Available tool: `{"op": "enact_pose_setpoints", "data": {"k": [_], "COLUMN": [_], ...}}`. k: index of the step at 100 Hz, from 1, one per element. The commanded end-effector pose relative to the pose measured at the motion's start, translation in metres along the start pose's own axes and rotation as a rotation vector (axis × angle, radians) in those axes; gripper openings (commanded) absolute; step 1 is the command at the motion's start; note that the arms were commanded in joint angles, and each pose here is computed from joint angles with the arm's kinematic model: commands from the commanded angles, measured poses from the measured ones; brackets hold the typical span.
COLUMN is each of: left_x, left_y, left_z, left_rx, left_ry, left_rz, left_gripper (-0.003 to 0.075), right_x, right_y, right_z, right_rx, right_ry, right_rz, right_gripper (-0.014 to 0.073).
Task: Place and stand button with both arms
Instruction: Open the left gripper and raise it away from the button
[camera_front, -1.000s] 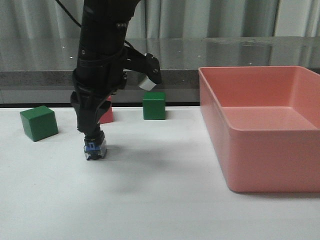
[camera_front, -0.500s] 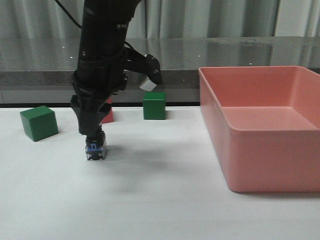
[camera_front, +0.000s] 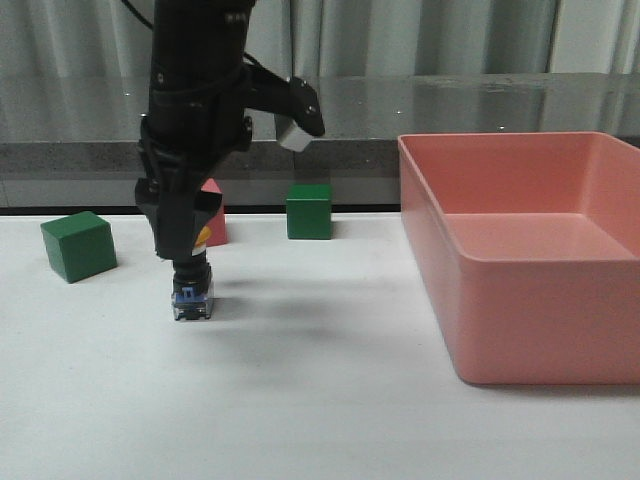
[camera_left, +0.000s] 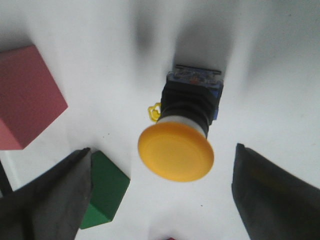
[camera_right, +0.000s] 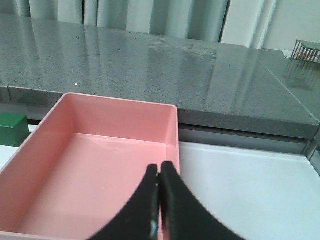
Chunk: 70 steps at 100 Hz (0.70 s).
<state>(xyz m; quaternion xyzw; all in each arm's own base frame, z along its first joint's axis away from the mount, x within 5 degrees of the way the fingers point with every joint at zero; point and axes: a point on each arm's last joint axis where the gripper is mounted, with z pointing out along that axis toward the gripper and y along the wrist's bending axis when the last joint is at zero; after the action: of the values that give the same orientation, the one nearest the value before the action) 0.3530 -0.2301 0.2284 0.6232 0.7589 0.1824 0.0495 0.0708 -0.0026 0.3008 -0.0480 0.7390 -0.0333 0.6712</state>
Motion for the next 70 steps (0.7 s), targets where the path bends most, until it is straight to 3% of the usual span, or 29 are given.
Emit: {"op": "enact_pose_setpoints", "data": {"k": [1, 31, 41, 50, 60, 66, 70], "left_x": [0.018, 0.049, 0.061, 0.073, 0.087, 0.098, 0.104], "left_y": [0.006, 0.007, 0.004, 0.002, 0.002, 0.004, 0.004], "left_z": [-0.046, -0.109, -0.129, -0.145, -0.158, -0.165, -0.168], "left_rx": [-0.053, -0.132, -0.127, -0.137, -0.119, -0.085, -0.062], "left_ry": [-0.047, -0.178, -0.245, -0.29, -0.348, -0.395, -0.425], "left_rz": [-0.056, -0.12, -0.187, -0.251, -0.306, -0.353, -0.383], "left_gripper": [0.0558, 0.0554, 0.052, 0.0405, 0.0187, 0.0017, -0.0016], "right_x": [-0.014, -0.014, -0.014, -0.014, -0.014, -0.014, -0.014], "right_y": [0.0, 0.0, 0.0, 0.0, 0.0, 0.0, 0.0], "right_z": [-0.002, -0.002, -0.002, -0.002, -0.002, -0.002, -0.002], "right_rx": [-0.012, -0.012, -0.012, -0.012, -0.012, -0.012, -0.012], "right_ry": [-0.082, -0.082, -0.082, -0.082, -0.082, -0.082, -0.082], "right_rz": [-0.018, -0.018, -0.018, -0.018, -0.018, -0.018, -0.018], "right_gripper": [-0.0062, -0.0062, -0.0062, -0.0062, -0.0062, -0.0062, -0.0062]}}
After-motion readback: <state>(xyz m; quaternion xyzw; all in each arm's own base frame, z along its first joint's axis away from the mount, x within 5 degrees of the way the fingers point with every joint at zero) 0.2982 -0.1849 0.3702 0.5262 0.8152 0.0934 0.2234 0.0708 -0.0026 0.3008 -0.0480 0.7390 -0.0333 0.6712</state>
